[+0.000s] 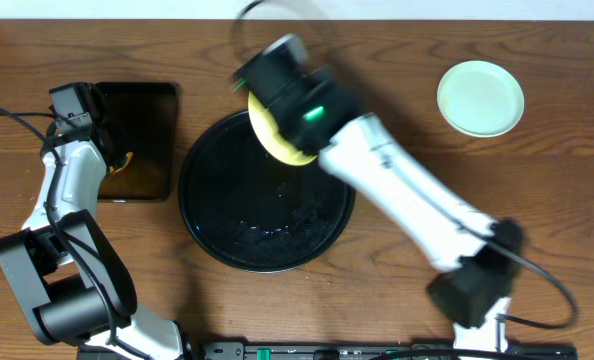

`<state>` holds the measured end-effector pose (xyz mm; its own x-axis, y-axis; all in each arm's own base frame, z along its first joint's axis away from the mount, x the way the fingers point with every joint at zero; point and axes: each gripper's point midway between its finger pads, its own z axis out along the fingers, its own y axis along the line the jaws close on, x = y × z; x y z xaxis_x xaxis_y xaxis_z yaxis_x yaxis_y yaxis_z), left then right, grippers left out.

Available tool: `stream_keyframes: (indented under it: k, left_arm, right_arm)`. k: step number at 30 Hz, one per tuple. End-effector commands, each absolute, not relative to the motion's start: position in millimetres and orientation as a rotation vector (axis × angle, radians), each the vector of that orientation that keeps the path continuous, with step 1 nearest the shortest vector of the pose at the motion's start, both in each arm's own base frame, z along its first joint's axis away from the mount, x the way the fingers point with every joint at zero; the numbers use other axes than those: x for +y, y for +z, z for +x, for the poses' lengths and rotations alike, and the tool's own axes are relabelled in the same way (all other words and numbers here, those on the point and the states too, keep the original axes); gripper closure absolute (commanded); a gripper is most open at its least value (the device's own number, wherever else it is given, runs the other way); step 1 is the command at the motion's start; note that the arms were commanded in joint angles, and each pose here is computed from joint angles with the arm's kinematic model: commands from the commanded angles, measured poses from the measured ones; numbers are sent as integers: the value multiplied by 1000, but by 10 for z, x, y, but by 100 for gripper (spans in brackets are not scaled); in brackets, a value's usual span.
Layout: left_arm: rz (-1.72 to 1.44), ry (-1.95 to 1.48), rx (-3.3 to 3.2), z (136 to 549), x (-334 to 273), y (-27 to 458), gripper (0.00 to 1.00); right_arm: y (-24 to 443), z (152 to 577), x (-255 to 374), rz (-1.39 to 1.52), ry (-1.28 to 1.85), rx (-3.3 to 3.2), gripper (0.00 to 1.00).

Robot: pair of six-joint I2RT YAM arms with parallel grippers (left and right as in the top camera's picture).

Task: Clean dirty plates on tray and stack at the side
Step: 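Carry the yellow plate right and stack it on the green plates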

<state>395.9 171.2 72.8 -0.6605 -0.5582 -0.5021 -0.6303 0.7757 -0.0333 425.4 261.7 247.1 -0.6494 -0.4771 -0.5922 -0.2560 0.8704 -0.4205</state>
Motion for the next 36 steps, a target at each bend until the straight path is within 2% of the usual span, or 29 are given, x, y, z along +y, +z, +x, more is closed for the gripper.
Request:
stream_keyframes:
  k: [1,5,13,17,24,29,30,31,32,33,36]
  left_arm:
    - [-883,197,2480,3939,1716,726,92]
    - [-883,197,2480,3938,1716,726,93]
    - [-884,197,2479,3939,1716,726,92]
    - [-884,197,2479,3939,1716,726,93]
    - [-884,197,2479,3940,1717,727,92]
    - [-894,194,2471,3947,1719,731,93]
    - [-901,191,2466,3952,1721,734,93]
    - [-900,191,2465,3954,1721,735,93]
    - [-900,191,2465,3954,1721,735,92]
    - [-900,191,2465,3954,1721,735,93]
    - [-900,191,2465,3954,1721,735,92]
  right_arm:
    - [2815,4364,2193,-315,252,2443,99]
    - [2702,4545,1396,-100,440,2548,99]
    - [1982,4924,-384,503,307,2628,99]
    - [1611,5051,-1029,791,230,2578,99]
    - [1079,5105,-1671,1041,217,2524,99]
    - [781,5167,-1682,1052,250,2551,99]
    - [734,5203,-1657,1044,268,2551,96]
    - [697,5242,-1602,1015,301,2558,82]
    - [667,5272,-1536,976,338,2571,64]
    - [669,5292,-1475,941,376,2579,54]
    - [697,5327,-1285,876,459,2596,57]
